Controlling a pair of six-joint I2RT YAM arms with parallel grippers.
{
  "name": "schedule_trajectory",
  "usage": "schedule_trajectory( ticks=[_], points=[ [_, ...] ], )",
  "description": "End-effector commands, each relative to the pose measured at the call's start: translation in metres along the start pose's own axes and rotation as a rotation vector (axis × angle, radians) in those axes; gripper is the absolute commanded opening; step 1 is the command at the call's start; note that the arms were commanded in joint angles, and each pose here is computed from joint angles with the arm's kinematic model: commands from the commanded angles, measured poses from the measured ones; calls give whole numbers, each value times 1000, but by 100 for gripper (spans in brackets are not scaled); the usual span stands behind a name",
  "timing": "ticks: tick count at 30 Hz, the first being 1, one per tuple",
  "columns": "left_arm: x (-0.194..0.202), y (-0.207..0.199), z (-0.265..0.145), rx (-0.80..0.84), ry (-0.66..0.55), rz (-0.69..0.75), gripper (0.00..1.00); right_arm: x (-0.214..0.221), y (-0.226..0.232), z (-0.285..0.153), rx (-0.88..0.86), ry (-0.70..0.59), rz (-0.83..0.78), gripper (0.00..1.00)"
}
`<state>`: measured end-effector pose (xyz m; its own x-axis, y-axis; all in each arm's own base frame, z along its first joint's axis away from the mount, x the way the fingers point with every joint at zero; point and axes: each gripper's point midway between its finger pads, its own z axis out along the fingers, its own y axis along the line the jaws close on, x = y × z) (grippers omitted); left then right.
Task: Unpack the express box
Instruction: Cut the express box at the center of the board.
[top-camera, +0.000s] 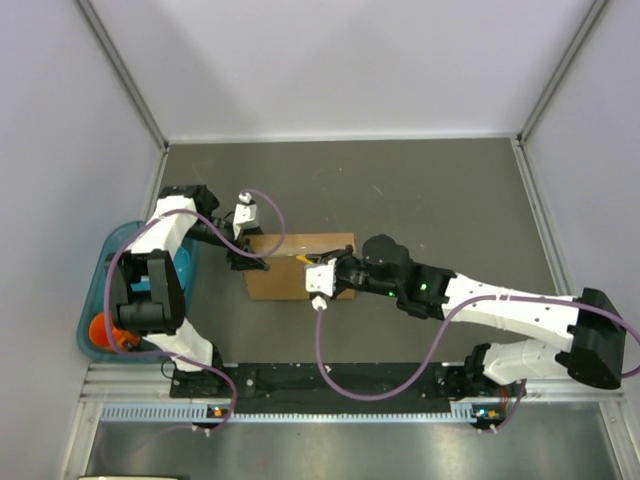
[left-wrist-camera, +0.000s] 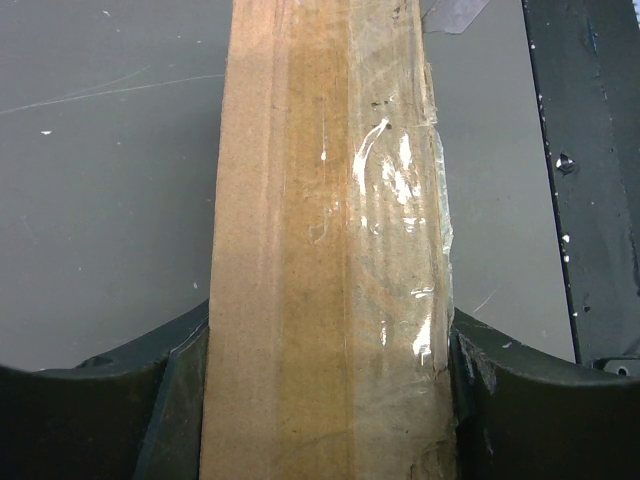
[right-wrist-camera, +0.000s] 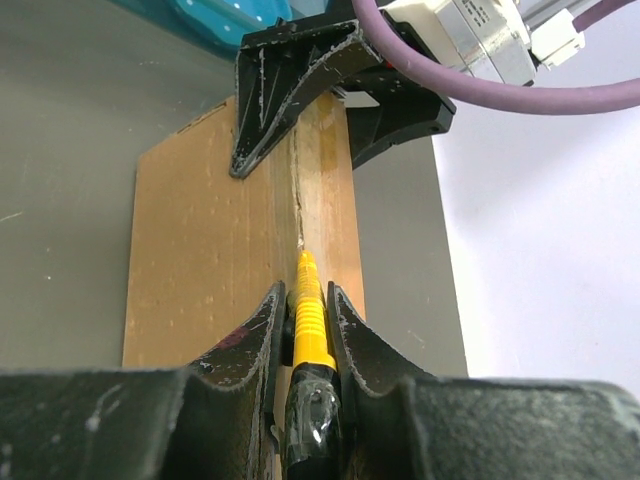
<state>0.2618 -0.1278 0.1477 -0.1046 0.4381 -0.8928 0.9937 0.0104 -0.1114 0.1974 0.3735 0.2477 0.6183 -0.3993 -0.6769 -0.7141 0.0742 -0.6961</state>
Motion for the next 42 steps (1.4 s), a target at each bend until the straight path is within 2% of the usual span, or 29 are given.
schedule_trajectory(
  ticks=[1,13,23,27,31,42],
  points=[
    [15,-40,-11,82,87,-163,15,65,-16,-38,90,291,12,0],
    [15,-42,-11,83,82,-173,15,51,-30,-43,104,256,29,0],
    [13,-41,-12,78,80,-178,15,-8,-55,-20,143,8,119,0],
    [14,-42,-12,77,87,-178,15,-11,-52,-5,125,-23,128,0],
    [13,-42,-13,74,89,-171,15,-4,-45,8,102,22,92,0],
    [10,-39,-15,66,93,-164,15,17,-34,-9,54,150,-1,0]
  ],
)
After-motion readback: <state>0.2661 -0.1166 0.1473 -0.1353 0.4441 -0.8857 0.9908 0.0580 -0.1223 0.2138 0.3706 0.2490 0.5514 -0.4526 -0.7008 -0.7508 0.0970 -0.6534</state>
